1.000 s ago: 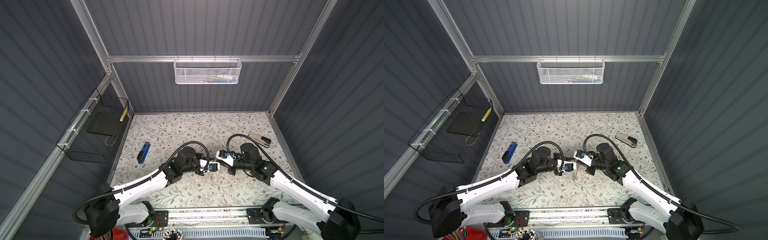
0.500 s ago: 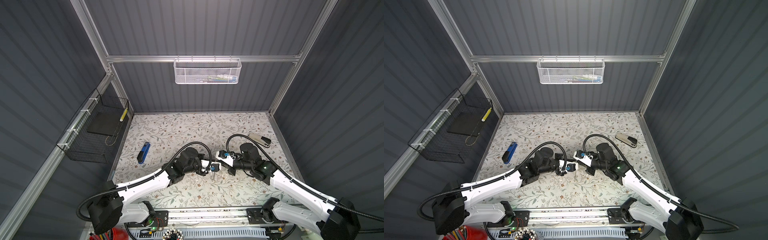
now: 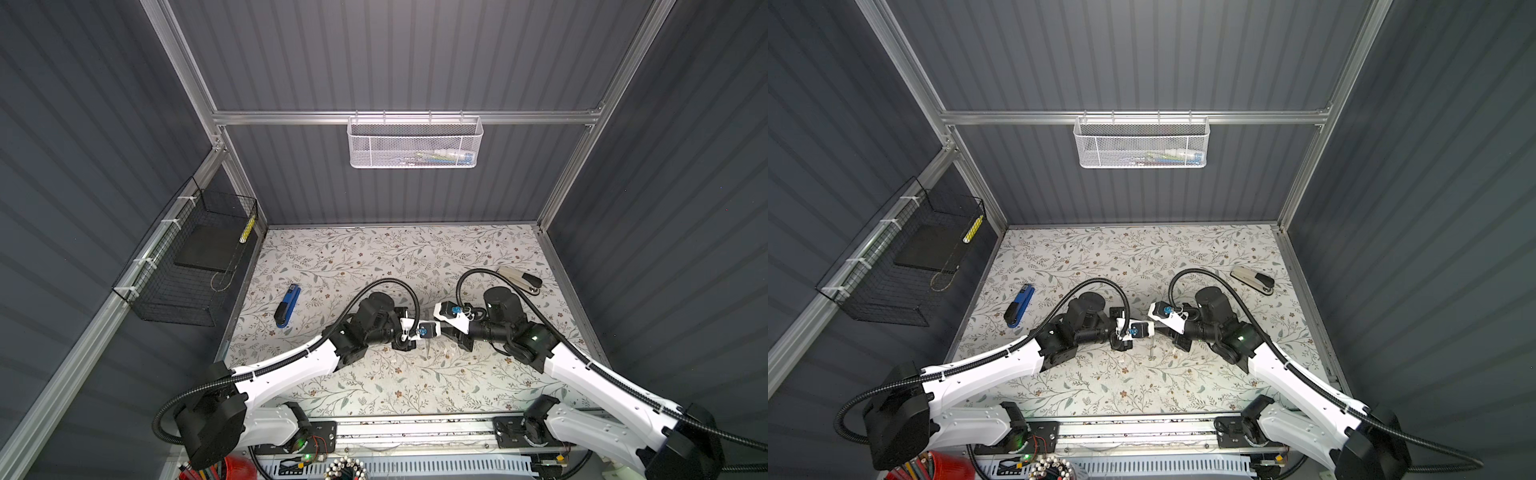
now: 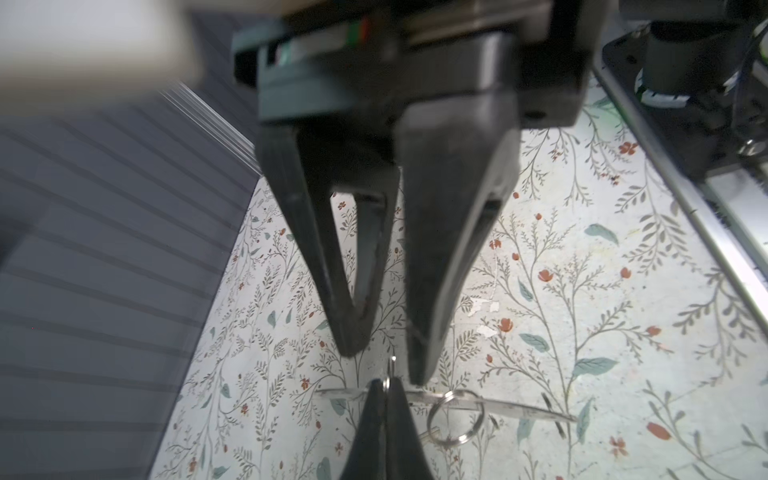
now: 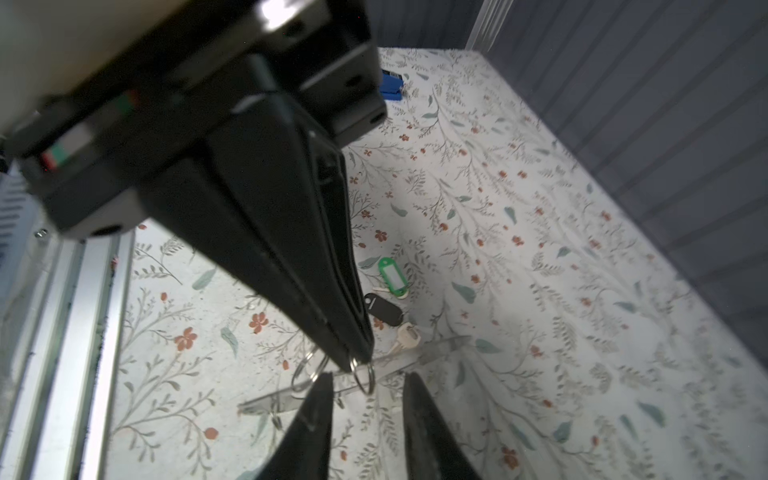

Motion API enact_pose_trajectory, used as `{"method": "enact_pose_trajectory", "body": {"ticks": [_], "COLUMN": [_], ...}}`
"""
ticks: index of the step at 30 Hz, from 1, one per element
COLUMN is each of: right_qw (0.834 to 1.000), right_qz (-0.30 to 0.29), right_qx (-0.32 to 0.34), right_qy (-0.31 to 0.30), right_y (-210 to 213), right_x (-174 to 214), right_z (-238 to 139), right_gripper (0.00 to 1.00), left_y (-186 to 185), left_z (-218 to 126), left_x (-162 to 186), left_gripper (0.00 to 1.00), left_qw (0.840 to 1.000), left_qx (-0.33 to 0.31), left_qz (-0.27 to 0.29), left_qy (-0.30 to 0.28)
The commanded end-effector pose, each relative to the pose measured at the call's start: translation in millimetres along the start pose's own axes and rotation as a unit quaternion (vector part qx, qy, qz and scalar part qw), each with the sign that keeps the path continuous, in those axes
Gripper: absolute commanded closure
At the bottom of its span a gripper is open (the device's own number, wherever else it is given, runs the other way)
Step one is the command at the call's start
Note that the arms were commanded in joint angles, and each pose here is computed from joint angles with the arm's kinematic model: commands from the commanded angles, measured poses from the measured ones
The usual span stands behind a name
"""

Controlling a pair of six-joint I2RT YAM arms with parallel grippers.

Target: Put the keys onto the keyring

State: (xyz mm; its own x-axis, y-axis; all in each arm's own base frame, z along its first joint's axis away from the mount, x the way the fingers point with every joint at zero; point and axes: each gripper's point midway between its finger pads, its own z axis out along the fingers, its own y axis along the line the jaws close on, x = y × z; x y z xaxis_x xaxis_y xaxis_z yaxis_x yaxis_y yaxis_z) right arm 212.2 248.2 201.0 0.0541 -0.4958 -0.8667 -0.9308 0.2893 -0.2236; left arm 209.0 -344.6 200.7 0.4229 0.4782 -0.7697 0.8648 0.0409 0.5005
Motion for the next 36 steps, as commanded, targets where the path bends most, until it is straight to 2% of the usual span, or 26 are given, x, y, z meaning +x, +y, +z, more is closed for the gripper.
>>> {"method": "enact_pose_trajectory", "body": {"ticks": [1, 6, 10, 15, 20, 27, 36], "right_qw": [0.999, 0.995, 0.995, 0.994, 0.988, 0.988, 0.979], "right_qz": [-0.01, 0.003, 0.015, 0.021, 0.032, 0.052, 0.053], "right_qx": [0.014, 0.041, 0.038, 0.02, 0.01, 0.007, -0.005], "right_qy": [-0.041, -0.087, -0.088, -0.109, -0.154, -0.147, -0.198], "right_y": [2, 1, 2, 3, 5, 2, 1], "right_x": [-8, -10, -9, -20, -32, -31, -54], "right_z": [-13, -29, -30, -29, -29, -24, -30], "right_gripper": [0.59, 0.54, 0.58, 0.62, 0.66, 0.67, 0.71], "left_y": [20, 28, 32, 36, 33, 32, 32], "left_z": [-18, -30, -33, -40, -43, -43, -45], "left_x": [-33, -40, -43, -51, -56, -59, -64], "left_gripper": [1.0, 1.0, 1.0, 1.0, 1.0, 1.0, 1.0], "left_qw": [0.993, 0.984, 0.975, 0.965, 0.961, 0.959, 0.955], "left_qx": [0.012, 0.017, 0.038, 0.045, 0.058, 0.063, 0.084], "left_qz": [-0.07, -0.099, -0.134, -0.144, -0.138, -0.13, -0.131], "left_qy": [-0.095, -0.144, -0.173, -0.216, -0.233, -0.242, -0.253]}}
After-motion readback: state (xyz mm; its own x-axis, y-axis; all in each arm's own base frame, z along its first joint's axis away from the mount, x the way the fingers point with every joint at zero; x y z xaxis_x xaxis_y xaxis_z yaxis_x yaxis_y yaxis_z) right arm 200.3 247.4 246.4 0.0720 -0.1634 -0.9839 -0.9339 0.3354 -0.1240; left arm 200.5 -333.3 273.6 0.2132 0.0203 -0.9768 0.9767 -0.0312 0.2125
